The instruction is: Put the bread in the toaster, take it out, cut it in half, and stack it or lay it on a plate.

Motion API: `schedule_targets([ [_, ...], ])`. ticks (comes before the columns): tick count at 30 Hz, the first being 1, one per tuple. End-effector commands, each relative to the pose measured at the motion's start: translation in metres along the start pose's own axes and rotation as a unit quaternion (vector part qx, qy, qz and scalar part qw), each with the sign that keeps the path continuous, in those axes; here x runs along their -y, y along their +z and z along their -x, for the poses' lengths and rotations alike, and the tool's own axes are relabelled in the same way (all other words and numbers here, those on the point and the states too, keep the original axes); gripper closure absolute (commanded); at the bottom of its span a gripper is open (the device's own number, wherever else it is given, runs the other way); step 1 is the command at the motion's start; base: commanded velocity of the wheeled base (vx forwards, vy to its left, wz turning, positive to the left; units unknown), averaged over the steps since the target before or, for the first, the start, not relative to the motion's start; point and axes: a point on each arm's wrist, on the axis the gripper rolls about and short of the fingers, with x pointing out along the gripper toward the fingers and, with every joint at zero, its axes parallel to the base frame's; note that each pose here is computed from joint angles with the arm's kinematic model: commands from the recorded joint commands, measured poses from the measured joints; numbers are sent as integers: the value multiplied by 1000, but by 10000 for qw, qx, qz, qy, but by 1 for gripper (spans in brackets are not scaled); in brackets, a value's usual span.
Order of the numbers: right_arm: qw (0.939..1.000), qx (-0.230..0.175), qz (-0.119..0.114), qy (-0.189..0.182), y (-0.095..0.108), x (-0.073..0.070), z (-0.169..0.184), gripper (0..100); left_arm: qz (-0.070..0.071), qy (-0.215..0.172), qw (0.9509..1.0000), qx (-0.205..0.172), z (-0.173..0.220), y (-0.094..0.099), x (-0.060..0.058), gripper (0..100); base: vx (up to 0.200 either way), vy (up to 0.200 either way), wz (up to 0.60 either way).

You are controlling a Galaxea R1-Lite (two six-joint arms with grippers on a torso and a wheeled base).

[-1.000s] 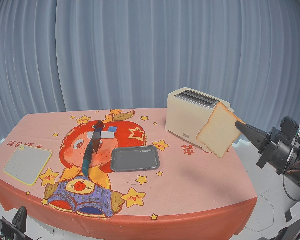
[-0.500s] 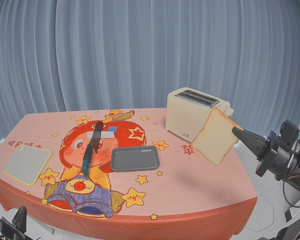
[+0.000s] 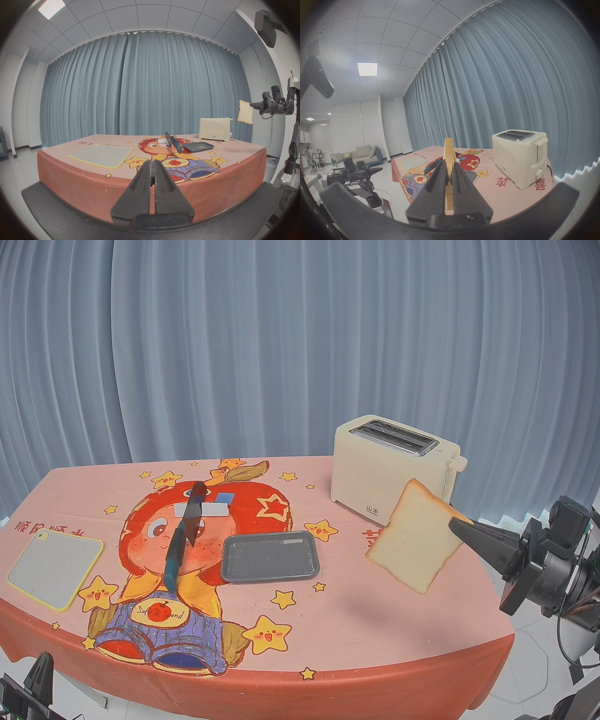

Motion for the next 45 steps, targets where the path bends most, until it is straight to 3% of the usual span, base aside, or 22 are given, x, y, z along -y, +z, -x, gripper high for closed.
schedule_targets([
  [1, 10000, -40, -7, -6, -2, 0, -1, 100, 7, -1, 10000, -85, -1, -5, 0, 100, 0, 0, 0],
  [9, 10000, -86, -29, -8, -3, 1, -2, 100, 7, -1, 10000, -85, -1, -5, 0, 100, 0, 0, 0],
  [15, 10000, -61, -25, -18, -2, 1, -2, 100, -1, -1, 10000, -85, -1, -5, 0, 100, -200, 0, 0],
  [27, 10000, -56, -33, -72, -2, 4, -6, 100, -1, -1, 10000, -85, -1, -5, 0, 100, 0, 0, 0],
  [45, 9998, -77, -183, -79, -1, 4, -11, 100, -1, -1, 10000, -85, -1, -5, 0, 100, 0, 200, 0],
])
